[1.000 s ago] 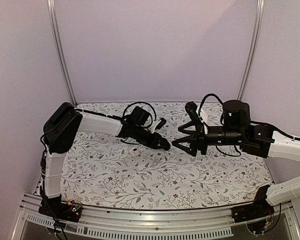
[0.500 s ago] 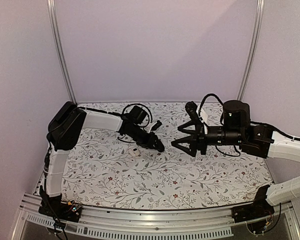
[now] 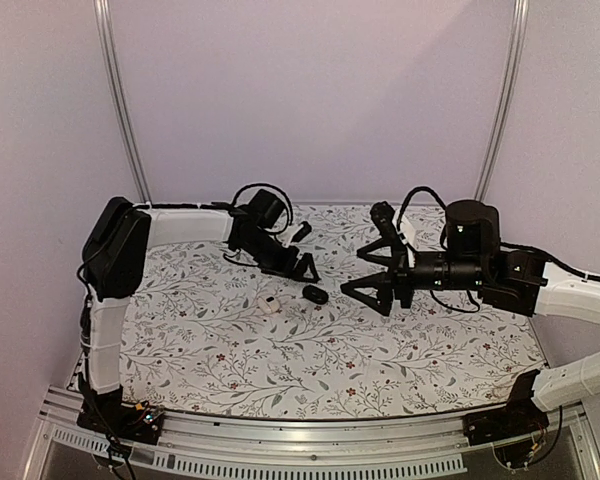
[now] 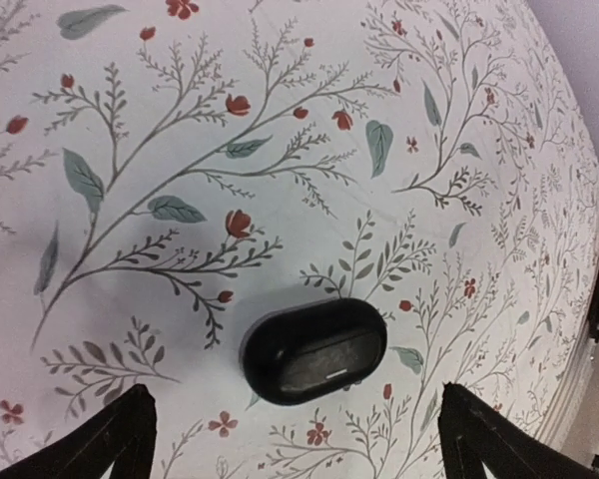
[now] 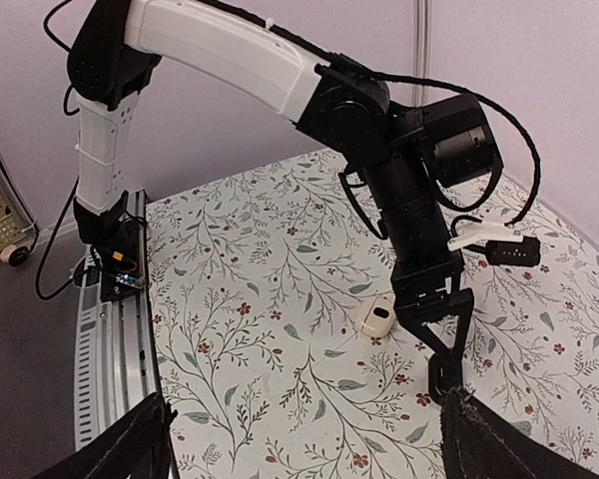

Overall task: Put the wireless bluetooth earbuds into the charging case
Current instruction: Place the charging case with the earbuds at the center of the board, then reset both arms

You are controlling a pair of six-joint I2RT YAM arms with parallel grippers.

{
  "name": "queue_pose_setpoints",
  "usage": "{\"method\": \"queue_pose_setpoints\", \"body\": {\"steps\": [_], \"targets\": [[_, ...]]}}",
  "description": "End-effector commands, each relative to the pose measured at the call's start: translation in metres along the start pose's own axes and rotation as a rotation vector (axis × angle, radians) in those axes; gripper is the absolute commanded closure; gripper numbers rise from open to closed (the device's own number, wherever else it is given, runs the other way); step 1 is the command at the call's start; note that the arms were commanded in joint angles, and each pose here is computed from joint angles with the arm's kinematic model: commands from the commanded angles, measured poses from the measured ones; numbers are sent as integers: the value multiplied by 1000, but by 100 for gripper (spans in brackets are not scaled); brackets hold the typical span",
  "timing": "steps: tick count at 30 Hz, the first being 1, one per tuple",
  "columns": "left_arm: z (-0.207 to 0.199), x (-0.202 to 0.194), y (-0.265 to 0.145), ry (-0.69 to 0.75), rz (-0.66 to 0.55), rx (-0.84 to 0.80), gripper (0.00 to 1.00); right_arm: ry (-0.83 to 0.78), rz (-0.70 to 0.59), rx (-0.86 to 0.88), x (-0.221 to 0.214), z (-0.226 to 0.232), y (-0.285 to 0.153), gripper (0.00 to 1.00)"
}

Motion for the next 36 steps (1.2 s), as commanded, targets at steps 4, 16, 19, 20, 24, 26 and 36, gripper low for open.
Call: {"method": "queue_pose_setpoints", "body": {"steps": [4,16,19,20,24,26,36], "targets": [[4,56,-162,54,-407,225,0,171,60,-215,-23,-58,6,1],[36,-15,-245,-115,-746,323,0,342,244,-429,-129,-120,24,1],[48,-42,-243,-154,-797,334,0,390,257,-478,-152,-129,21,1],[53,-51,-242,-167,-809,348,0,412,260,-495,-160,-132,20,1],[70,-73,-243,-220,-873,386,0,482,224,-542,-175,-140,13,1],[78,-83,-242,-249,-893,407,0,498,199,-564,-174,-142,9,1],[91,-86,-228,-285,-855,417,0,515,145,-607,-167,-152,0,1]]}}
Point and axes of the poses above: each gripper's point midway between its finger pads, its own y axis out along the fingers, its own z axis along the line the jaws close on, x = y × z, the point moved 3 cm from there along -y, back along the fingers, and after that the axes turned 8 degrees about -y, right-handed, at the moved point
